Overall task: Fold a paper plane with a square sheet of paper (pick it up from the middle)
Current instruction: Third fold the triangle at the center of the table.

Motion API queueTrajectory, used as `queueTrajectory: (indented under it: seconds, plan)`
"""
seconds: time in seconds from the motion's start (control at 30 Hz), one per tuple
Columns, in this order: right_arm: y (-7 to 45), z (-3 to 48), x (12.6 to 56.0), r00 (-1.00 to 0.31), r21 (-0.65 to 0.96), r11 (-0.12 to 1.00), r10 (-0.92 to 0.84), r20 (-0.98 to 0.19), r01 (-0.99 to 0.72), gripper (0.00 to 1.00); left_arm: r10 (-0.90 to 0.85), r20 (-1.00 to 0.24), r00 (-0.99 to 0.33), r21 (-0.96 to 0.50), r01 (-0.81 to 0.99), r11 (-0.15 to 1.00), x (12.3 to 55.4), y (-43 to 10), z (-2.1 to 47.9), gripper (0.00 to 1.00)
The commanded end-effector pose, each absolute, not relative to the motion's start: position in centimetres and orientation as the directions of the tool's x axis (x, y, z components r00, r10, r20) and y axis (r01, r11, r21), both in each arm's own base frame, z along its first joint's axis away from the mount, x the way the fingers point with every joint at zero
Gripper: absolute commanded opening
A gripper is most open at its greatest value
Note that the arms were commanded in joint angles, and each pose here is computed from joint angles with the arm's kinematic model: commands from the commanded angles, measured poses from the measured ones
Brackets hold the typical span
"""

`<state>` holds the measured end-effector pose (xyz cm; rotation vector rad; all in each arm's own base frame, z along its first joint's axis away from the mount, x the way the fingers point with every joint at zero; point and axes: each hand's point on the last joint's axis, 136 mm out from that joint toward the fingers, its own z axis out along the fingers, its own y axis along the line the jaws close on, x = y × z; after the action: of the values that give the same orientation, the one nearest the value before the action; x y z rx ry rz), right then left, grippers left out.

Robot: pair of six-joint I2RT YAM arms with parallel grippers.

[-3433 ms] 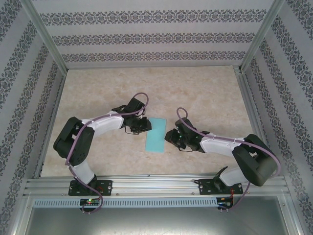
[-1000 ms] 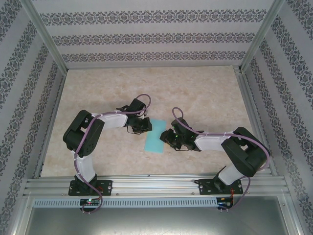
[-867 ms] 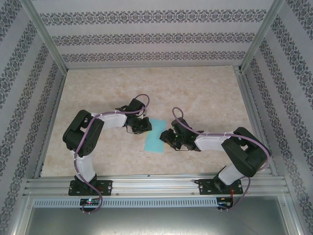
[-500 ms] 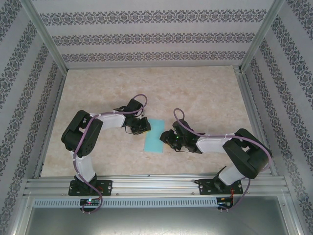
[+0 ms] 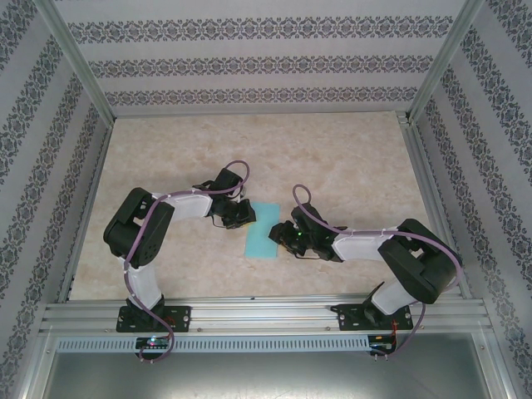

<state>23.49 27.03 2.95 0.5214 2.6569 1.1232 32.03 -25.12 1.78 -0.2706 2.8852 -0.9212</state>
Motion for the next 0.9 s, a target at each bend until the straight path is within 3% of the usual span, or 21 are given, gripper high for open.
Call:
queueTrajectory:
  seconds: [0.0,0.5,0.7,0.87]
  plan:
    - [27.4,3.6,23.9,-0.912,0.745,0.630,0.403,-0.073,0.219,0.37,-0.240,0.016,-0.971,-0.511,-0.214,0.832,30.6,-23.0,0.1,0.14]
    - [28.2,3.8,27.2,-0.913,0.769,0.601,0.405,-0.057,0.219,0.30,-0.190,-0.014,-0.982,-0.561,-0.149,0.814,30.9,-23.9,1.5,0.17]
    - [28.2,3.4,27.1,-0.920,0.757,0.614,0.388,-0.044,0.223,0.23,-0.177,-0.033,-0.984,-0.575,-0.126,0.808,31.1,-24.1,2.3,0.18]
    - [27.7,2.2,26.6,-0.913,0.736,0.622,0.407,-0.013,0.266,0.23,-0.180,-0.053,-0.982,-0.583,-0.116,0.804,31.4,-24.2,3.0,0.19]
